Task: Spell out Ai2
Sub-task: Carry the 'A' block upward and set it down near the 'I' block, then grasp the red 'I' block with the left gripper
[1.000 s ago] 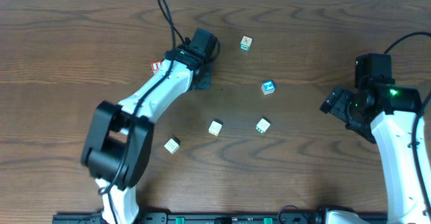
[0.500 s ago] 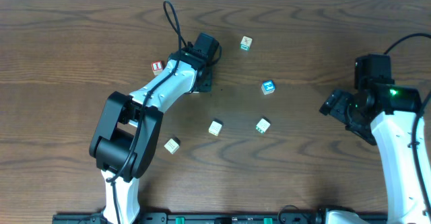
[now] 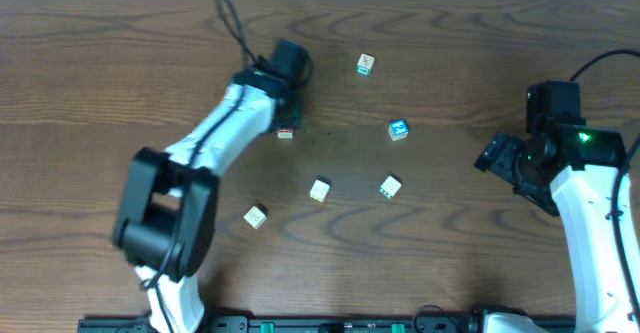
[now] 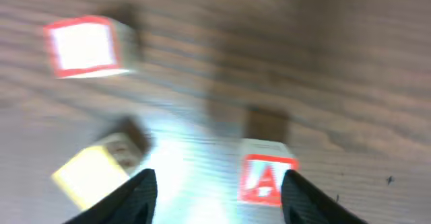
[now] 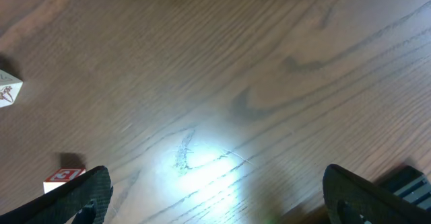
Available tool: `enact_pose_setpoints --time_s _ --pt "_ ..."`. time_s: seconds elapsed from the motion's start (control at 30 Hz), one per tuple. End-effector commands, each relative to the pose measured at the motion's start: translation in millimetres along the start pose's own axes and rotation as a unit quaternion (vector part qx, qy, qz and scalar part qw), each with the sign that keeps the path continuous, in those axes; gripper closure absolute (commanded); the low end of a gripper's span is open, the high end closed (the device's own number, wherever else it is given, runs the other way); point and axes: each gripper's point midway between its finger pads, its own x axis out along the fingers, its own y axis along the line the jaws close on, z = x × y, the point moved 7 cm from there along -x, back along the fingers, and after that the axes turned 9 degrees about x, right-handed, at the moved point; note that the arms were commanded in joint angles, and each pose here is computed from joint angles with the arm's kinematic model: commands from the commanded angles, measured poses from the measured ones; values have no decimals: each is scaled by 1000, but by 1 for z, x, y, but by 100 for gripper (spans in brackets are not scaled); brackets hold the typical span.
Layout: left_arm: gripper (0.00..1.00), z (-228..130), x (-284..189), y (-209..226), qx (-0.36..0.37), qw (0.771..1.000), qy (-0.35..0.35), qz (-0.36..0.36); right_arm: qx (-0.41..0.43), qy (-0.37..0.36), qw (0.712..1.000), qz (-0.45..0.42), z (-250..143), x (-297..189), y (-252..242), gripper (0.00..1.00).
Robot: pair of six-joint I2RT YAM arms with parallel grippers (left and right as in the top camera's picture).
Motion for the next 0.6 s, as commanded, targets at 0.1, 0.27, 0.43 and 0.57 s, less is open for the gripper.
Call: enact_pose_setpoints --time_s 0.1,0.27,0.43,0.57 --pt "28 18 -16 48 -81 995 -30 42 8 -6 1000 -2 4 -2 0 1" --pt "25 26 -15 64 -127 988 -55 66 8 -6 1000 -2 4 -2 0 1" --pt "13 29 3 65 -153 986 -51 46 8 -7 1000 -1 4 -2 1 1" --pt "14 25 20 66 -152 986 -32 53 8 -7 1000 -1 4 -2 1 1"
